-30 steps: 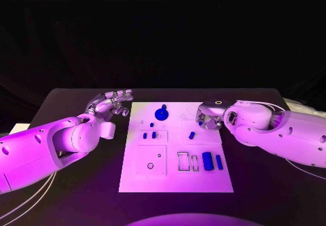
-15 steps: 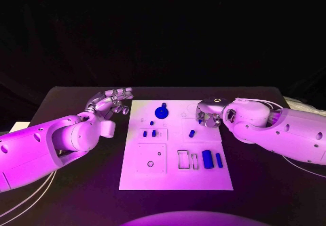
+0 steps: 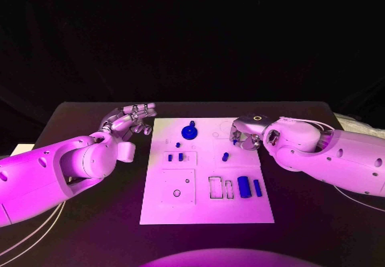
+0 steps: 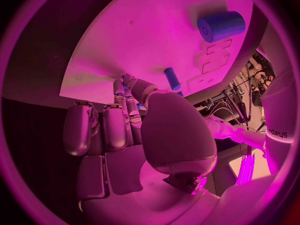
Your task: Assemble the parts on the task board
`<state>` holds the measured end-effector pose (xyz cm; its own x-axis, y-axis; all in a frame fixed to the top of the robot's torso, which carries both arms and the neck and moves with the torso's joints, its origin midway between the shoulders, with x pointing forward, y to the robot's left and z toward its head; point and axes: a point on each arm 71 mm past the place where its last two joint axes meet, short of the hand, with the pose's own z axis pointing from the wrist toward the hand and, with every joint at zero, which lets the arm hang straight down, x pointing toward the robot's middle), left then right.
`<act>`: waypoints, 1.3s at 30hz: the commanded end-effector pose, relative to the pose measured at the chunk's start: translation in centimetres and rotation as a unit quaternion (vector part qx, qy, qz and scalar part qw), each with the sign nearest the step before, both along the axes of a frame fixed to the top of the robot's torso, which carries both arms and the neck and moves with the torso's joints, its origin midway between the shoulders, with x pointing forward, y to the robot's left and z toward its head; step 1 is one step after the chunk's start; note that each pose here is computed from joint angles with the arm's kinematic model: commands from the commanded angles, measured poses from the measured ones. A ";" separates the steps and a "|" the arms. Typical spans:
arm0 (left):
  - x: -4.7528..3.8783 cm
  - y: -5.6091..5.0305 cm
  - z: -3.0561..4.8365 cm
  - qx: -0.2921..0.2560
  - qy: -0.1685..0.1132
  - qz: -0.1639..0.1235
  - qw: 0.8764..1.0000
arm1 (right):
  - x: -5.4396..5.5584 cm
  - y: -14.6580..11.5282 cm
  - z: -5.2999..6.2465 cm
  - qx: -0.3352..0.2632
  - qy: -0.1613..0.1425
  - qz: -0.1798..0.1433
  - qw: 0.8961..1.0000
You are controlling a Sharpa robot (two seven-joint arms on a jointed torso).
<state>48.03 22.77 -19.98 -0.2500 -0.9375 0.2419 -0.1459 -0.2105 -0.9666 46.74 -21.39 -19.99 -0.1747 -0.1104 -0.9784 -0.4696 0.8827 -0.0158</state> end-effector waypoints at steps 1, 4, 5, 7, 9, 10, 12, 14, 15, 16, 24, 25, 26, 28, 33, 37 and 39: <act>-0.01 -0.1 0.09 0.002 -0.006 -0.005 1.000 | -0.1 0.2 0.8 0.027 -0.030 0.002 0.999; 0.01 0.0 0.08 0.002 -0.006 -0.004 1.000 | -0.2 0.1 1.2 0.034 -0.035 0.000 0.999; 0.01 0.0 0.07 0.002 -0.006 -0.004 1.000 | -0.3 0.0 1.3 0.036 -0.036 -0.001 0.999; 0.02 0.0 0.06 0.003 -0.005 -0.003 1.000 | -0.5 0.0 1.5 0.041 -0.037 -0.001 0.998; 0.03 0.0 0.05 0.004 -0.005 -0.002 1.000 | -0.7 0.2 1.7 0.045 -0.037 0.001 0.998; 0.03 0.0 0.05 0.004 -0.005 -0.002 1.000 | -0.9 0.3 1.8 0.047 -0.036 0.003 0.998; 0.05 -0.1 0.04 0.004 -0.005 -0.002 1.000 | -1.2 0.6 2.1 0.053 -0.034 0.007 0.998; 0.04 -0.1 0.05 0.004 -0.005 -0.002 1.000 | -1.6 1.1 2.2 0.058 -0.032 0.013 0.998; 0.04 -0.1 0.05 0.004 -0.005 -0.002 1.000 | -1.8 1.3 2.3 0.061 -0.031 0.017 0.997; 0.03 -0.2 0.05 0.004 -0.005 -0.002 1.000 | -2.0 1.6 2.4 0.064 -0.030 0.022 0.997; 0.00 -0.3 0.07 0.004 -0.006 -0.003 1.000 | -3.7 4.8 2.8 0.089 -0.022 0.068 0.993; 0.00 -0.3 0.07 0.003 -0.006 -0.003 1.000 | -4.0 5.3 2.8 0.093 -0.021 0.074 0.993; -0.01 -0.4 0.08 0.003 -0.006 -0.003 1.000 | -4.2 5.7 2.8 0.096 -0.020 0.081 0.992; -0.03 -0.4 0.09 0.003 -0.006 -0.004 1.000 | -4.6 6.5 2.7 0.100 -0.017 0.093 0.990; -0.11 -0.6 0.14 0.002 -0.007 -0.005 1.000 | -5.5 8.4 1.6 0.107 -0.003 0.118 0.987; -0.17 -0.7 0.18 0.002 -0.008 -0.006 1.000 | -5.9 9.6 0.5 0.111 0.009 0.130 0.985; -0.20 -0.8 0.20 0.001 -0.008 -0.007 1.000 | -6.0 10.0 0.0 0.112 0.015 0.134 0.985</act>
